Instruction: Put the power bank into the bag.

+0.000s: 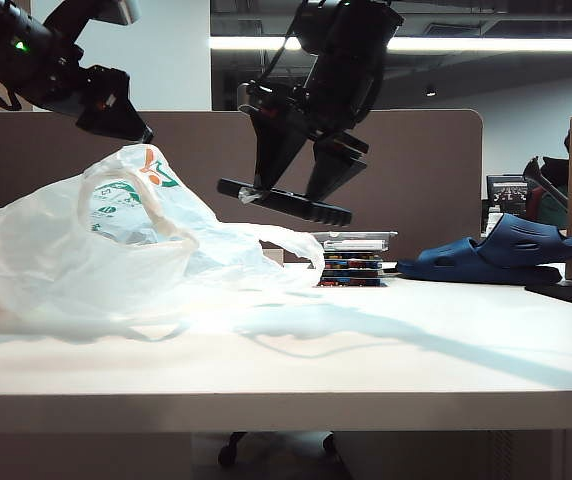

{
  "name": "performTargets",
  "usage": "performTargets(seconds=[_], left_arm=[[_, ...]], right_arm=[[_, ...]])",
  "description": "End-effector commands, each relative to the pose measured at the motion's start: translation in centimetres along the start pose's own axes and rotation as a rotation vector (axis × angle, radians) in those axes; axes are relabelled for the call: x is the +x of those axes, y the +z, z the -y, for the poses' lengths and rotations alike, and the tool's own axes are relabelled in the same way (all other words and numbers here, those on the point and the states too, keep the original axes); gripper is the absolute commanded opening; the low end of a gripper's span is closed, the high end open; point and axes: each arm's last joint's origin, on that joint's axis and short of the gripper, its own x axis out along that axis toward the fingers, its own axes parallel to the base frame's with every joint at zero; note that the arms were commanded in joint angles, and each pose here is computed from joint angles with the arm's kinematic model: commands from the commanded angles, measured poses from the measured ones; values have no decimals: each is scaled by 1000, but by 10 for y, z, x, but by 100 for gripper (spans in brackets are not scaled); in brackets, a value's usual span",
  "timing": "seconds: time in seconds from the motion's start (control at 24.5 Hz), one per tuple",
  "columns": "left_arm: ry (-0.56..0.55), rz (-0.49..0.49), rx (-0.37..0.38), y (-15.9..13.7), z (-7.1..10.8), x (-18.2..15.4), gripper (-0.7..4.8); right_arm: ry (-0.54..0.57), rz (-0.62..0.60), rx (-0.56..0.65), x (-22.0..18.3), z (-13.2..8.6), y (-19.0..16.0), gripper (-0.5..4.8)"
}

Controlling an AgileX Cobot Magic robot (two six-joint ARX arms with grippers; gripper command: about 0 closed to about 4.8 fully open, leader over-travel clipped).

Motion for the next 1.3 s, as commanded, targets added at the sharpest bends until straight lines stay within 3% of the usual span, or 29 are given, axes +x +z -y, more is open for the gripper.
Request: performTargets(seconds=[0.04,0.53,0.73,0.9,1.06,1.1,1.14,1.3], left_arm=[[19,6,8,2,-7,11,405],[-40,-75,-19,-3,-14,41,404],[-22,-92,71,-5,-14,42,396],[-20,-127,72,-11,-13,47,382],[-13,-140,74,-13,-13,48,278],[-10,-136,75,-13,-13,48,236],[-5,-130,77,-12,-13,49,159],[-5,-129,77,-12,-13,49,28]], right_arm=[[2,42,-13,-6,-4,5,291],[2,43,-14,-6,-4,5,291],[1,49,-16,-6,-4,6,291],[4,48,-12,-6,-5,6,291],[6,42,-10,-5,-5,5,291],[6,41,-10,-5,-5,5,291],[7,41,-7,-5,-5,5,291],[29,44,-12,-4,-10,6,291]])
